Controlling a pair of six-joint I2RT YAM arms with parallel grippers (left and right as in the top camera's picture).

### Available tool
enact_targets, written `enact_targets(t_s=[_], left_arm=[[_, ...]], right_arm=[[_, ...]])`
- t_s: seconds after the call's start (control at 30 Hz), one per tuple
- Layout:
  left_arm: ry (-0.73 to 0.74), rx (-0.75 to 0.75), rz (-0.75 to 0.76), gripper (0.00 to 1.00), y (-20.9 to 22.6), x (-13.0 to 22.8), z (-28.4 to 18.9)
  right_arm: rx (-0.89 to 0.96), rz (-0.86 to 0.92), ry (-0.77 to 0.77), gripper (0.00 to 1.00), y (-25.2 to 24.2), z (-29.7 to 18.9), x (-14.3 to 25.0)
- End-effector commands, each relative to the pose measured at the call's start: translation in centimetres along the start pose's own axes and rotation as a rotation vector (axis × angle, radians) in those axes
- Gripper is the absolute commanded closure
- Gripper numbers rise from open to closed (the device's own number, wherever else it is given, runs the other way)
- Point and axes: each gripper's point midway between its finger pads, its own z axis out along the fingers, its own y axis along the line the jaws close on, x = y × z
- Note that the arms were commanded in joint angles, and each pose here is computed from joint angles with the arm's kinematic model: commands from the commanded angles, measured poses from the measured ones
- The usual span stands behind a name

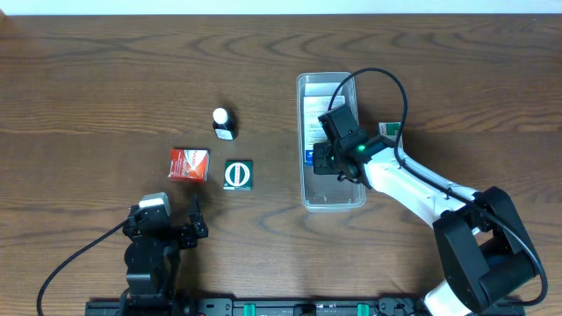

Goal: Pack container
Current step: 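Press the blue box flat in the container and open right gripper, then move right gripper to the white-green leaflet box and grasp it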

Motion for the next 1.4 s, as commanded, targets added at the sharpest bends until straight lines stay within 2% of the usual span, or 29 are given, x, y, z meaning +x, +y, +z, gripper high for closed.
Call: enact_targets(t_s=[0.0,0.2,0.37,0.4,0.6,0.7,0.9,1.03,1.17,1.37], left_arm=[[0.012,-0.01,0.013,0.02,0.2,0.6,0.3],[0.012,-0.01,0.013,0.02,0.2,0.6,0.3],[0.012,-0.01,0.013,0.02,0.2,0.6,0.3],[0.012,-0.01,0.013,0.02,0.2,0.6,0.3],[0.012,-0.01,0.013,0.02,0.2,0.6,0.3],[0.012,-0.01,0.013,0.02,0.2,0.6,0.3],[0.012,-0.01,0.013,0.02,0.2,0.6,0.3],[0.011,-0.01,0.013,0.02,0.2,0.6,0.3],[0.012,-0.01,0.013,0.02,0.2,0.6,0.3],[0.012,-0.01,0.013,0.02,0.2,0.6,0.3]], right_arm=[[-0.009,-0.009,-0.021,0.93,0.8,-0.6,-1.0],[-0.032,-0.068,-0.096,0.87,2.3,-5.5,-4.0],[0.023,-0.019,-0.201,0.74,0.1,-11.2,-6.5],[0.039,-0.001,-0.217,0.69,-0.8,-12.1,-6.8],[0.19,0.14,-0.23,0.23,-9.4,-15.4,-7.5],[0.243,0.193,-0.189,0.1,-13.4,-15.0,-7.1],[0.207,0.155,-0.04,0.01,-16.3,-11.2,-5.4],[0.139,0.038,0.041,0.01,-15.9,-8.0,-4.9],[0.108,0.017,0.111,0.01,-16.2,-4.5,-4.0],[0.13,0.037,0.194,0.16,-17.5,-1.1,-2.4]])
